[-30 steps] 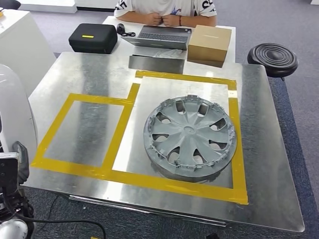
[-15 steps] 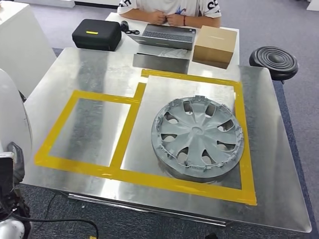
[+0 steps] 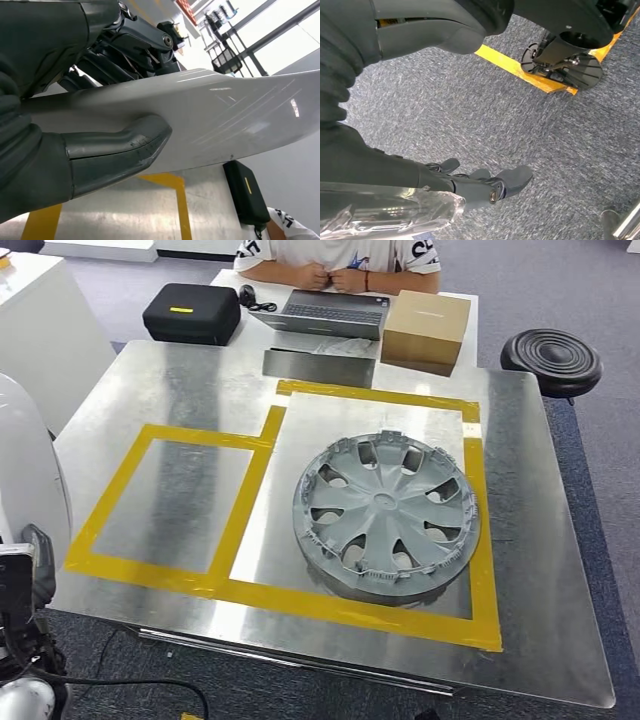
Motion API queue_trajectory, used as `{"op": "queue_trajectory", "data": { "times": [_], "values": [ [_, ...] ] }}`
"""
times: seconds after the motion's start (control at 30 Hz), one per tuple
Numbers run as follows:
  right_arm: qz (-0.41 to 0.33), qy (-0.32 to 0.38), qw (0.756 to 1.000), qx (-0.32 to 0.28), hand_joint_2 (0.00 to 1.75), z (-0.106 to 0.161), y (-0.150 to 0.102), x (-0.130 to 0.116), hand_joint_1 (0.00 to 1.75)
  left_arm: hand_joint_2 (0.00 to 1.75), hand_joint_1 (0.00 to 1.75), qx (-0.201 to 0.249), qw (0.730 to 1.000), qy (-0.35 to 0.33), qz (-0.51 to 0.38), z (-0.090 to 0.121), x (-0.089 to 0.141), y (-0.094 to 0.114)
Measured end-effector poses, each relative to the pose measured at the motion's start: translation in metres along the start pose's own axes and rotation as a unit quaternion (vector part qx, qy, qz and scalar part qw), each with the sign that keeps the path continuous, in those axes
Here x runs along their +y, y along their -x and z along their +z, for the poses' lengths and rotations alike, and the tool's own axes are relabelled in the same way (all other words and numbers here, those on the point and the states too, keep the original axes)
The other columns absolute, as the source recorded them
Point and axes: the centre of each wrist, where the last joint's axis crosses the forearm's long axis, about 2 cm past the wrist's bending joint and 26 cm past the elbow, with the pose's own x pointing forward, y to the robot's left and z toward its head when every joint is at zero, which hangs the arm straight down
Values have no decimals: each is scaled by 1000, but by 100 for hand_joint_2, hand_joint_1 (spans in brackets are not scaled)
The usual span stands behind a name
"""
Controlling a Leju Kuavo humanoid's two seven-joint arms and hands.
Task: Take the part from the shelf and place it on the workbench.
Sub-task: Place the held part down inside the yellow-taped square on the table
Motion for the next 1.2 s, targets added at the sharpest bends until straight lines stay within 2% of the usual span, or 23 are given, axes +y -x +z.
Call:
{"op": "queue_trajectory", "data": {
  "times": [0.27,0.63,1.2],
  "values": [
    [0,0,1000,0,175,0,1,0,0,175,175,4,1000,0,1,1,2,1],
    [2,-2,1000,0,175,0,0,0,0,175,175,19,1000,-18,-13,-8,20,14],
    [10,-6,1000,-1,175,0,0,0,0,175,175,85,994,-49,-51,-27,69,68]
  ]
}}
